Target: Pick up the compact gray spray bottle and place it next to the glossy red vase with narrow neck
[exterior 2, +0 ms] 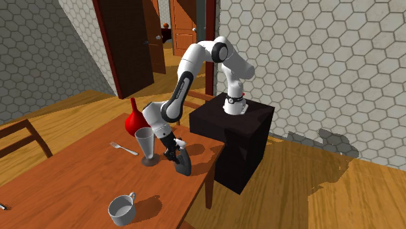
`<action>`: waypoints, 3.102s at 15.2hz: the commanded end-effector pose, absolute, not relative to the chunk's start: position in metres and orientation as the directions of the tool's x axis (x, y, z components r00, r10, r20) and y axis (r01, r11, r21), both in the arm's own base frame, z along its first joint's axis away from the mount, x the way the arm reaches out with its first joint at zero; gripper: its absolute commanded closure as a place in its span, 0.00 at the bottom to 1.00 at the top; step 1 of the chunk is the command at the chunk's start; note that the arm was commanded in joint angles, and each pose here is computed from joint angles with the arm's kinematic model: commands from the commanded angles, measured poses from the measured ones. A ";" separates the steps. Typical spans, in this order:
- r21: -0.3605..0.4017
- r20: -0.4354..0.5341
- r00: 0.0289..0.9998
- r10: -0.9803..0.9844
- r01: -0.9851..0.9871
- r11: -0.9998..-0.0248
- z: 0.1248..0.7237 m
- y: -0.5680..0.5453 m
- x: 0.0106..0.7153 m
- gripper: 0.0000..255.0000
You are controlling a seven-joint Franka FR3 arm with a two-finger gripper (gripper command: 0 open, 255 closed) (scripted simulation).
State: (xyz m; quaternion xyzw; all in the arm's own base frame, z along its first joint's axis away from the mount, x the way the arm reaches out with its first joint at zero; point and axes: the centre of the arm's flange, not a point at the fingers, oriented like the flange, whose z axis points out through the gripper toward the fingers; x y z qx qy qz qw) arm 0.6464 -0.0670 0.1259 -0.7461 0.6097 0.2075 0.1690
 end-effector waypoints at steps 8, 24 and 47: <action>0.001 -0.516 0.171 -0.840 -0.980 -0.199 0.126 -0.067 0.646 1.00; 0.001 -0.516 0.171 -0.840 -0.980 -0.200 0.205 -0.067 0.646 1.00; 0.001 -0.516 0.171 -0.840 -0.980 -0.200 0.326 -0.067 0.646 1.00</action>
